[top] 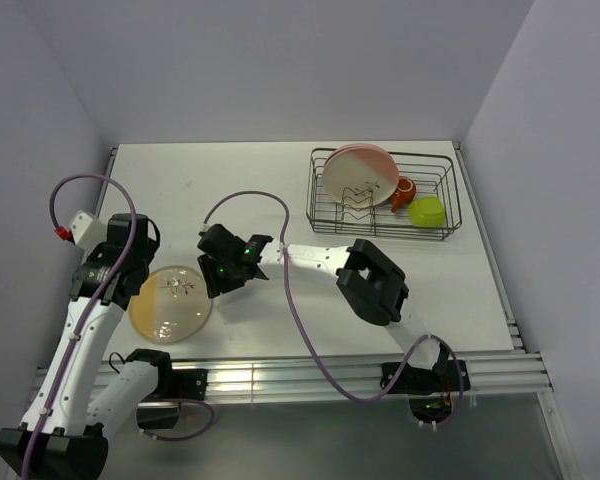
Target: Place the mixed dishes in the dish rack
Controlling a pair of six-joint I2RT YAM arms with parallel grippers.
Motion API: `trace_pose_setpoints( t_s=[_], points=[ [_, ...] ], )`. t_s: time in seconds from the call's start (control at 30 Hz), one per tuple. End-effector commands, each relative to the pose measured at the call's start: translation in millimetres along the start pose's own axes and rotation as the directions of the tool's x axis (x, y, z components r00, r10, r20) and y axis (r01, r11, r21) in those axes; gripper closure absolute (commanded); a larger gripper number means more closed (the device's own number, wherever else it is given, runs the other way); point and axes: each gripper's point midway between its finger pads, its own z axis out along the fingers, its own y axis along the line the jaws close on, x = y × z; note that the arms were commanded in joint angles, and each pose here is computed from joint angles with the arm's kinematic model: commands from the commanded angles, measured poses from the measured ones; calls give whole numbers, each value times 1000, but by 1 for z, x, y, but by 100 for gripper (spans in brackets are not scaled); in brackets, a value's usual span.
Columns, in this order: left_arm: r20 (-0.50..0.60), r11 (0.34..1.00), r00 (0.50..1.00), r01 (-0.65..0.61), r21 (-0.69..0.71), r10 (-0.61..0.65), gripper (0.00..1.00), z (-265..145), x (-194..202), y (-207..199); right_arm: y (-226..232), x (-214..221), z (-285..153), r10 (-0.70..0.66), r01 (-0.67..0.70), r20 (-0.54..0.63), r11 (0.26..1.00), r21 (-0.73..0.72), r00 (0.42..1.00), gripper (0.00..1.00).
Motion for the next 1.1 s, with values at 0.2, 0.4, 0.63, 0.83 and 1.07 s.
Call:
trace_pose_setpoints(
  t_s=[0.2, 0.4, 0.63, 0.83, 1.07],
  points=[
    [13, 998, 1000, 15, 56, -16, 45, -10, -6, -1, 7, -14, 19, -8, 7, 13, 1000, 28, 1000, 53],
    [13, 997, 1000, 17, 80, -18, 46, -15, -9, -4, 5, -13, 33, -5, 5, -2, 999, 45, 1000, 53],
    [16, 995, 1000, 19, 100, -21, 46, -17, -9, -5, -5, -10, 52, -10, 12, -21, 996, 88, 1000, 67],
    [15, 995, 1000, 15, 99, -17, 46, -18, -9, -3, -24, -3, 56, -10, 17, -40, 983, 182, 999, 100],
    [6, 995, 1000, 7, 101, -7, 46, -16, -5, -2, -67, 8, 32, -30, 36, -23, 934, 355, 999, 100]
  ],
)
